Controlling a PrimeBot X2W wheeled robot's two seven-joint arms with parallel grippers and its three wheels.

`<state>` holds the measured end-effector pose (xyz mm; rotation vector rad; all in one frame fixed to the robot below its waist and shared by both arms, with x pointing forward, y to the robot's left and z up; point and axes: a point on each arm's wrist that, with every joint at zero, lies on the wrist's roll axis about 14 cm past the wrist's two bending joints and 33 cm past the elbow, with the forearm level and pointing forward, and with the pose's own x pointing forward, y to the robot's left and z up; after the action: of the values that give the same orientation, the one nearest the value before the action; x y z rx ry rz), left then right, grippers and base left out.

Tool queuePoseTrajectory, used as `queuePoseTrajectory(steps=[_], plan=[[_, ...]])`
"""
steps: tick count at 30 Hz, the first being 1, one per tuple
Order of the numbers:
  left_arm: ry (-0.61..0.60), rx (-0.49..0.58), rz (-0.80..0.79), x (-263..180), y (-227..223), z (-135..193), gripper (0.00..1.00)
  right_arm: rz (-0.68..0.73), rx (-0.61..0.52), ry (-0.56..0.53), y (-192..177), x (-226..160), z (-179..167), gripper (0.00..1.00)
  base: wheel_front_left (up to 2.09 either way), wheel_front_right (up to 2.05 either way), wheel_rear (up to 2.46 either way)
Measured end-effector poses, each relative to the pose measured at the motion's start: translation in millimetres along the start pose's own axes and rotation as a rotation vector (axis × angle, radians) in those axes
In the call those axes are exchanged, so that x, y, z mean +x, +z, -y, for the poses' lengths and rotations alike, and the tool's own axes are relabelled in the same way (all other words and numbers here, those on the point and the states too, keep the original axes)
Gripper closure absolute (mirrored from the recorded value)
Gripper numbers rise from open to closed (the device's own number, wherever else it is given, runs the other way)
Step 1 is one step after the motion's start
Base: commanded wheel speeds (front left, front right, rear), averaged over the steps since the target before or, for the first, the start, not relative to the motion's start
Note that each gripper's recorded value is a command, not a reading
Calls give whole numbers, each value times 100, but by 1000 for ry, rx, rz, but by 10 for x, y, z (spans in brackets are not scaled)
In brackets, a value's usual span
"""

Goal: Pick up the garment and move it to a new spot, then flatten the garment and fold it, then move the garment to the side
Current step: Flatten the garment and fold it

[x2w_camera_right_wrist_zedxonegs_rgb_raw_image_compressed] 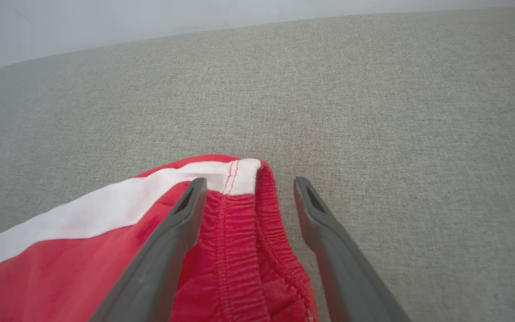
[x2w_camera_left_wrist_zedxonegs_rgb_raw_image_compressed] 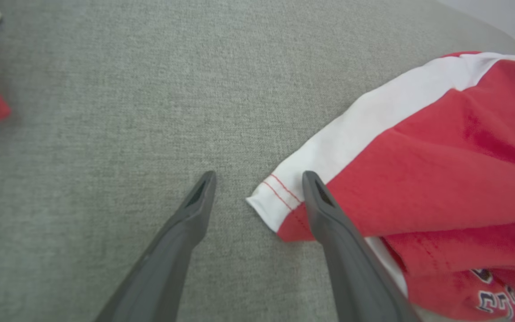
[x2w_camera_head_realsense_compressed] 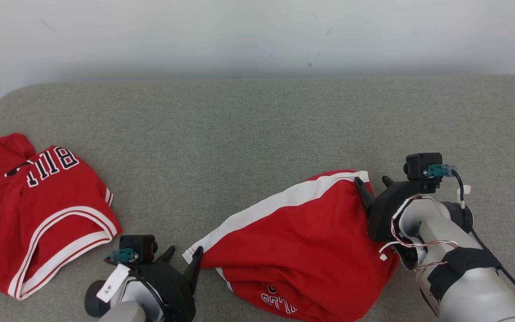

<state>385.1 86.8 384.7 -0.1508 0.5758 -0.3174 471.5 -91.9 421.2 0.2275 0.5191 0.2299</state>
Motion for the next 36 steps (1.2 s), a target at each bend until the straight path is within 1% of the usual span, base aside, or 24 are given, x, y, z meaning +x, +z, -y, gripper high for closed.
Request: queuePoseTrajectory(steps=[2, 5, 6, 7, 8, 9, 11, 14, 20, 25, 26, 30, 36], plan=[[4, -4, -9, 5, -4, -13, 0, -9, -1, 4, -6, 27, -23, 0, 0, 0, 0], [7, -38, -20, 12, -14, -8, 0, -27, -4, 7, -31, 66, -46, 0, 0, 0, 0], [6, -46, -24, 14, -20, 3, 13, -39, -6, 8, -57, 76, -53, 0, 0, 0, 0], [4, -59, -27, 18, -21, 15, 53, -52, -8, 9, -92, 85, -60, 11, 0, 0, 0], [-5, -80, -29, 22, -19, 33, 82, -63, -9, 9, -128, 94, -65, 71, 0, 0, 0], [-7, -100, -28, 24, -15, 34, 100, -76, -11, 9, -162, 102, -68, 100, 0, 0, 0], [-15, -145, -38, 32, -22, 45, 100, -89, -15, 12, -190, 123, -84, 100, 0, 0, 0], [-7, -160, -50, 33, -52, 13, 100, -83, -20, 22, -140, 162, -122, 100, 0, 0, 0], [-13, -163, -49, 37, -39, 11, 100, -68, -15, 23, -99, 162, -111, 100, 0, 0, 0], [-18, -155, -21, 27, 37, 28, 100, -18, -10, 27, 42, 134, -118, 100, 0, 0, 0], [-22, -148, 5, 24, 102, 38, 100, 10, -8, 34, 117, 125, -132, 100, 0, 0, 0], [-21, -127, 94, 17, 370, 26, 100, 58, -9, 43, 227, 97, -159, 100, 0, 0, 0], [-19, -118, 217, -35, 686, 26, 100, 164, 5, 64, 493, 49, -221, 100, 0, 0, 0]])
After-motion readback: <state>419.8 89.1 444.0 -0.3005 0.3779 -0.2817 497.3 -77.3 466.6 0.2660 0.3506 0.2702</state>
